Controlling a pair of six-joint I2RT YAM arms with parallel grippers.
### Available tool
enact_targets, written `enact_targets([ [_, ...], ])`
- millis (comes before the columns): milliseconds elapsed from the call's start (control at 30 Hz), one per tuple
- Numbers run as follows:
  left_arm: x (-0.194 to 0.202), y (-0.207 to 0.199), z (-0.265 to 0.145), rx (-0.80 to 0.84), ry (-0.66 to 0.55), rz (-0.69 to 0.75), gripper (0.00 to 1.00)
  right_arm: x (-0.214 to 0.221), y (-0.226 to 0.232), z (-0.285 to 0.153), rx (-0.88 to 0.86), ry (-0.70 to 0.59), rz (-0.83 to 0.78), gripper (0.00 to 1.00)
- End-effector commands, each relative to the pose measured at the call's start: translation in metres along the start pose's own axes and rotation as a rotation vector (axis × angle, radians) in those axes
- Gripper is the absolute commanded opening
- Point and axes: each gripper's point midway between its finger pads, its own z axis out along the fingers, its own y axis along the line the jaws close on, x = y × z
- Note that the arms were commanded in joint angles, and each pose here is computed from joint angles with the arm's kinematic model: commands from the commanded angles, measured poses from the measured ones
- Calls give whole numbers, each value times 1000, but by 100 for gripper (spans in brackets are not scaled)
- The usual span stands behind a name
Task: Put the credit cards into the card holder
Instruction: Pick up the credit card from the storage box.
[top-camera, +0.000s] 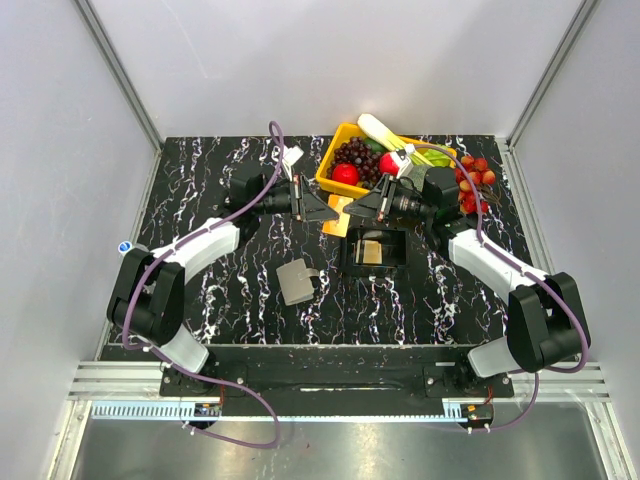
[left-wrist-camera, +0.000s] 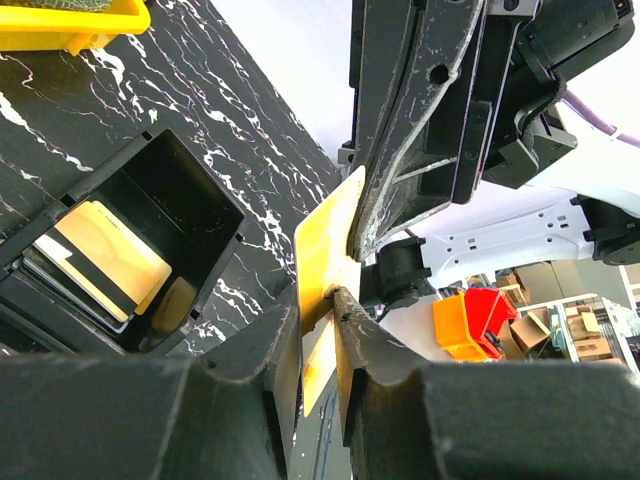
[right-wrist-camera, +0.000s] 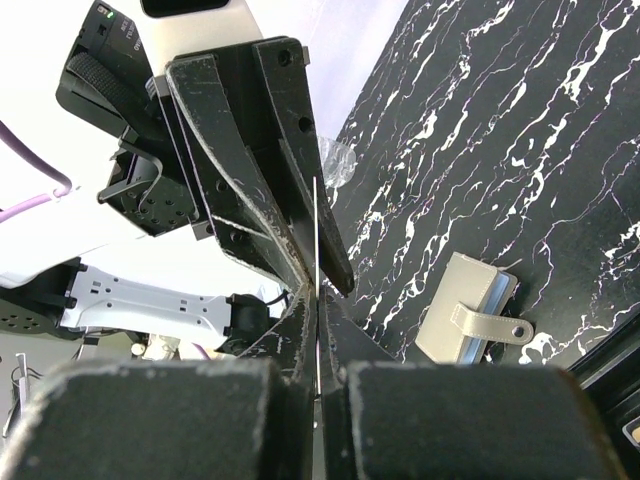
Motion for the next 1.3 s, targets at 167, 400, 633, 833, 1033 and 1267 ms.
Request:
enact_targets([
  [167,-27,-13,-4,10,-86,90,29,-1,5,0,-35,10,-24,0],
  [400,-23,-13,-5,21,-68,89,11,0,4,0,-32,11,-21,0],
  [633,-16,-15,-6,39,-41,88,16,-3,-1,2,-15,-5,-10,0],
  [833,-12,-12,-7,36,-36,80,16,-4,-2,1,-11,-10,-9,0],
  [1033,-17,-10,-5,17,-50,83,0,-3,6,1,-55,7,-11,11],
  [1267,-26,-9,-5,-10,-94,88,0,3,4,0,-57,29,-10,25],
])
